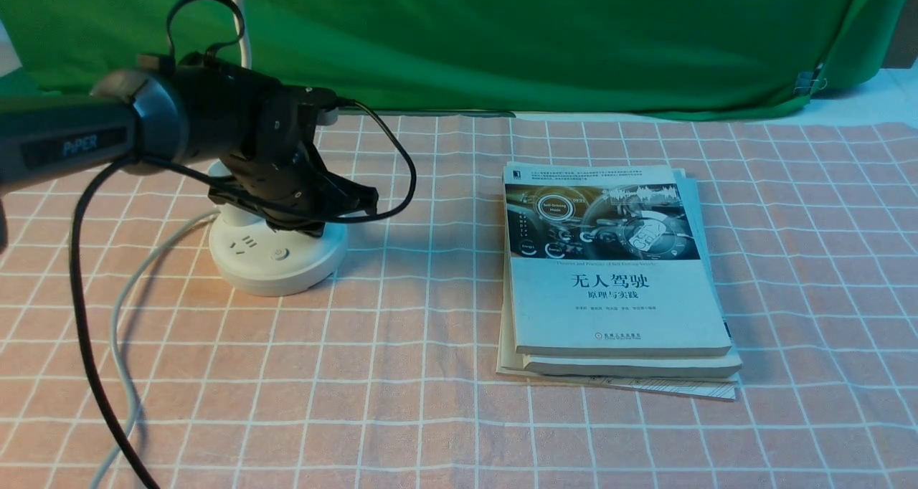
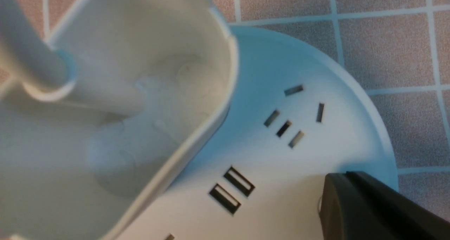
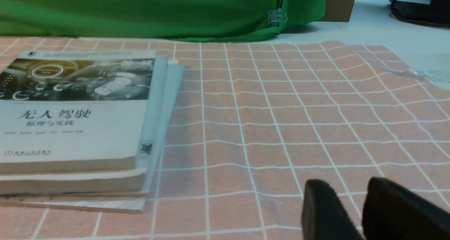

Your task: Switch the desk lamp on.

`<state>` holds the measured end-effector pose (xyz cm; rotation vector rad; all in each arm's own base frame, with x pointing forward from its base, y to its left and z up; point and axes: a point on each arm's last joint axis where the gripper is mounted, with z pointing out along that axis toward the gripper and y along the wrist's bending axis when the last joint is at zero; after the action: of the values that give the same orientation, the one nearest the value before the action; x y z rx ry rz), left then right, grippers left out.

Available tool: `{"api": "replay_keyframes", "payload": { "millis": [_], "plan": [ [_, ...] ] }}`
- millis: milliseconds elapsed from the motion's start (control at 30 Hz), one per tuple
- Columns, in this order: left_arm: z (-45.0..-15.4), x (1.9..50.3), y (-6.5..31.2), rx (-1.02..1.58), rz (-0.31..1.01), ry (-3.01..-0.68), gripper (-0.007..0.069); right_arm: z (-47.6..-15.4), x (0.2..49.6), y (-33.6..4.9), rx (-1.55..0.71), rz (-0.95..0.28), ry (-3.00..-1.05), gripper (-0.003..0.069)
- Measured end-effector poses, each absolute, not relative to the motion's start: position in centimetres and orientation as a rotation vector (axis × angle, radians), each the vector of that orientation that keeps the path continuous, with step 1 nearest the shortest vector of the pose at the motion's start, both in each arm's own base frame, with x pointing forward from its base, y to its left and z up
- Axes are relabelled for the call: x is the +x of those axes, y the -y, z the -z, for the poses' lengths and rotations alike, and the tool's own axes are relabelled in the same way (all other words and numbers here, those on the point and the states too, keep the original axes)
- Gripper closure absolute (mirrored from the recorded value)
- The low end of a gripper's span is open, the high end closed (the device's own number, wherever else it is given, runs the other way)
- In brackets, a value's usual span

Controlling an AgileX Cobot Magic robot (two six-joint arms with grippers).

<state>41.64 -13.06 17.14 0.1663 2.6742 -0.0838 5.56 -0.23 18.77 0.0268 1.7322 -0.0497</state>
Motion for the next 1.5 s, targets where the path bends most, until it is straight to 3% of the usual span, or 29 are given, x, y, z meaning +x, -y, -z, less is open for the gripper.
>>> {"api": "replay_keyframes", "payload": {
  "millis": [200,400,500,733,867,1000,1100,1500],
  "plan": [
    [-18.0,41.6,13.1,0.136,0.102,-2.654,0.0623,-18.8,5.6,0.2,0.027,0.05,-1.732,0.0418],
    [-21.8,39.7,13.5,0.016,0.279,-2.588,0.0623,-18.8,5.6,0.2,0.027,0.05,-1.732,0.0418],
    [-24.3,36.4,14.5,0.056,0.397,-2.564,0.0623,-18.8,5.6,0.2,0.027,0.05,-1.732,0.0418],
    [-23.5,25.8,16.4,0.25,0.59,-2.565,0.0623,-18.8,5.6,0.2,0.027,0.05,-1.732,0.0418],
    [-27.3,19.8,15.6,0.357,0.674,-2.264,0.0623,-18.8,5.6,0.2,0.027,0.05,-1.732,0.0418],
    [-30.9,15.5,12.7,0.437,0.663,-1.964,0.0623,-18.8,5.6,0.2,0.027,0.05,-1.732,0.0418],
    [-31.8,13.2,10.7,0.497,0.604,-1.836,0.0623,-18.8,5.6,0.2,0.027,0.05,-1.732,0.0418],
    [-28.2,9.4,7.6,0.557,0.537,-1.775,0.0623,-18.8,5.6,0.2,0.027,0.05,-1.732,0.0418]
  ]
}}
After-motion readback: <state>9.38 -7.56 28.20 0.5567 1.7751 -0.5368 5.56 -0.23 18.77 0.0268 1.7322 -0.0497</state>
